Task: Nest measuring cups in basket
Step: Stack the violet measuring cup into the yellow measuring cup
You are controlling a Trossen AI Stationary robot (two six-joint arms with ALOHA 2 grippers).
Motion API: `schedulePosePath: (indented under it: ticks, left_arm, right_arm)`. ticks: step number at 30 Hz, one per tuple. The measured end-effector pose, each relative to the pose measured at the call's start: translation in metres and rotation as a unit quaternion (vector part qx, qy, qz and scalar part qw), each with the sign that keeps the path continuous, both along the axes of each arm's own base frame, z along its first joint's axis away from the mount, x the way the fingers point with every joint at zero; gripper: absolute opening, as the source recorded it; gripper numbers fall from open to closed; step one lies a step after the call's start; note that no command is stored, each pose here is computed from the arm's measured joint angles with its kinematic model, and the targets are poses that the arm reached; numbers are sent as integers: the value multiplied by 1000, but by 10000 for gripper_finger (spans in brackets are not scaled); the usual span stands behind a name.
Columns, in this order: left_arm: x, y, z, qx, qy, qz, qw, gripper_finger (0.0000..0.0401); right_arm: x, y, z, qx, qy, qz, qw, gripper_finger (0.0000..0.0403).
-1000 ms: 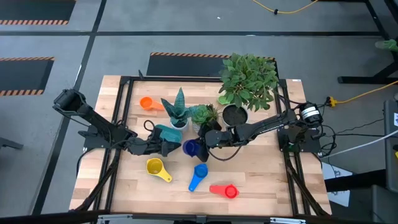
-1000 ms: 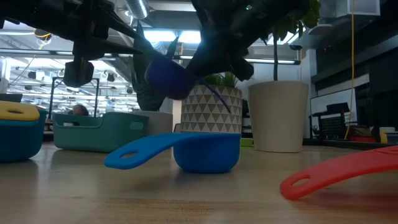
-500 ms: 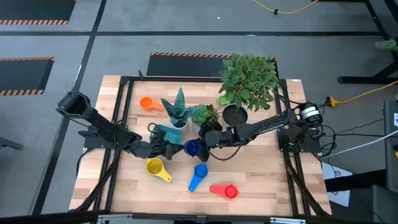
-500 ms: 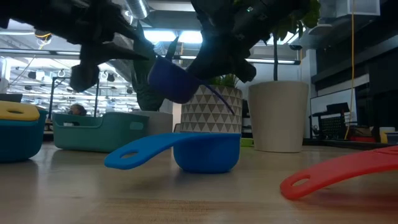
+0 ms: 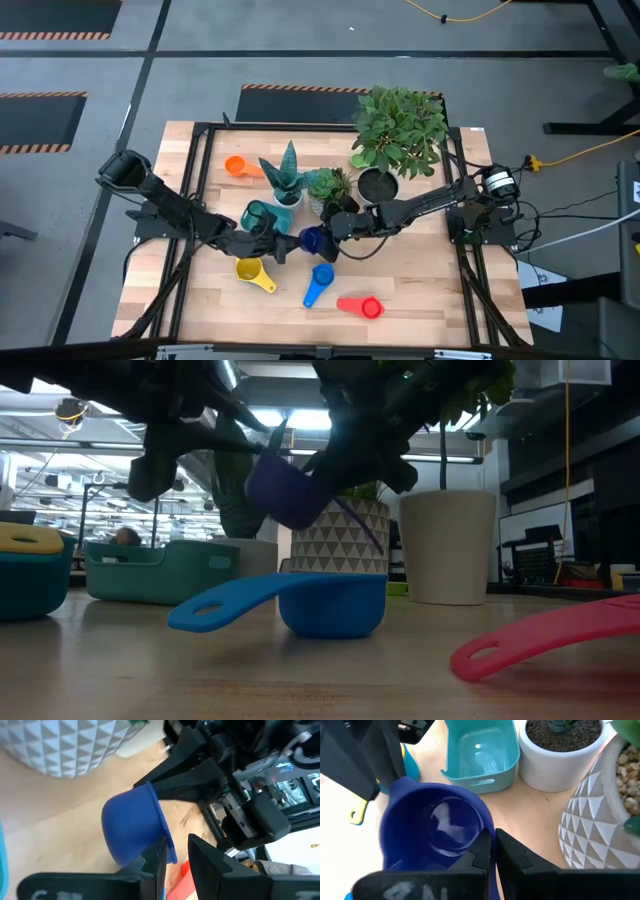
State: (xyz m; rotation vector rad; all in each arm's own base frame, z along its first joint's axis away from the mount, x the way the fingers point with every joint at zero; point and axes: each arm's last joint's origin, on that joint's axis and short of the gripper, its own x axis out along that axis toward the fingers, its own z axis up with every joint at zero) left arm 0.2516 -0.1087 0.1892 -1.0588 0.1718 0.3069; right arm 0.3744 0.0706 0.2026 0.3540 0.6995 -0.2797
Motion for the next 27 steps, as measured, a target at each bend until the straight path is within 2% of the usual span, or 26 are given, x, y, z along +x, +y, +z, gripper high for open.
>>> schedulePosePath:
  ticks: [19, 27]
  left_arm:
    - [4, 10, -3, -16, 16, 2, 1000, 71]
    - [4, 10, -3, -21, 19, -12, 1000, 47]
  right_arm:
    - [-2, 11, -1, -10, 2, 19, 1000, 21]
    - [-2, 11, -1, -8, 2, 22, 1000, 20]
